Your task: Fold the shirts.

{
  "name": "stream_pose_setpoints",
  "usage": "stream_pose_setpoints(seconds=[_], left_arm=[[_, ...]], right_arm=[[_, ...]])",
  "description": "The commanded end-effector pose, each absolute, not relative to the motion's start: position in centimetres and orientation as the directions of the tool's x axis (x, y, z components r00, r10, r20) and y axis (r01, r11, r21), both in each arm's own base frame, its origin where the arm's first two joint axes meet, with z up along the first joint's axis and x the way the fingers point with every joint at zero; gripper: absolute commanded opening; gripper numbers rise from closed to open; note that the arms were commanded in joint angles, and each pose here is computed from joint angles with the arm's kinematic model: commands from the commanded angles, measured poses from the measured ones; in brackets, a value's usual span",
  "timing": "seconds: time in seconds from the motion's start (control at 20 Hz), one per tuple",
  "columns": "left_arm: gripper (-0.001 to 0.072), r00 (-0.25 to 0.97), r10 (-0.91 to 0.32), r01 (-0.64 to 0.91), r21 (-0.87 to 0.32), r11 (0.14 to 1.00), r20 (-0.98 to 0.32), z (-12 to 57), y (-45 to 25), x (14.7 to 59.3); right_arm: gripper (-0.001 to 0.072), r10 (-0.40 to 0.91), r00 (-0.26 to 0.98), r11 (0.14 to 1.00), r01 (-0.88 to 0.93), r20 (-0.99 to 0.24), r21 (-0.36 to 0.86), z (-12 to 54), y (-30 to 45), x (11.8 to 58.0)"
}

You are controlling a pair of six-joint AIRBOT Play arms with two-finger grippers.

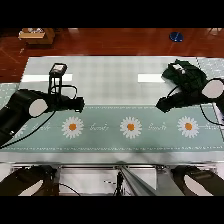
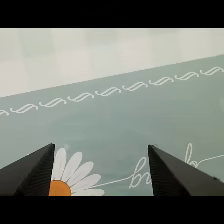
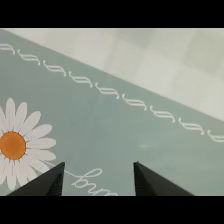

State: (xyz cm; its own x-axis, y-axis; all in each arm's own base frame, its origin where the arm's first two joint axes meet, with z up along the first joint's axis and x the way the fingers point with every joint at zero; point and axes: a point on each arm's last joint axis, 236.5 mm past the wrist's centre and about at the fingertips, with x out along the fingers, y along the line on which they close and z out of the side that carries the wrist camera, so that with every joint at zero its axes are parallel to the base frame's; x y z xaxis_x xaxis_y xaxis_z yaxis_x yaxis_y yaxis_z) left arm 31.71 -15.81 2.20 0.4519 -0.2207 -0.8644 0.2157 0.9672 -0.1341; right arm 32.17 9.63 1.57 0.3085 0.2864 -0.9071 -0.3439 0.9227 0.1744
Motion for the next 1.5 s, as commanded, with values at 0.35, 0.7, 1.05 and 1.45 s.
stream_pose_setpoints(seconds=[0.35, 0.7, 1.05, 1.45], left_arm=[[0.0689, 0.459, -0.223, 0.217, -0.135, 0.967, -0.86, 1.6, -16.2, 32.5], [0.0688, 0.457, -0.223, 0.217, -0.135, 0.967, -0.861, 1.5, -16.2, 32.5], [0.0688, 0.456, -0.223, 0.217, -0.135, 0.967, -0.861, 1.5, -16.2, 32.5], [0.0697, 0.457, -0.224, 0.217, -0.136, 0.967, -0.861, 1.5, -16.2, 32.5]], right_arm=[[0.0421, 0.211, 0.595, 0.964, -0.259, -0.775, 0.064, 4.7, 7.9, 39.0], [0.0426, -0.138, 0.839, 0.988, 0.153, -0.526, -0.015, 12.0, -5.8, 47.0], [0.0531, -0.259, 0.717, 0.932, 0.361, -0.648, 0.027, 7.2, -15.9, 49.4], [0.0587, -0.165, 0.562, 0.923, 0.379, -0.811, 0.075, -5.1, -15.1, 50.6]])
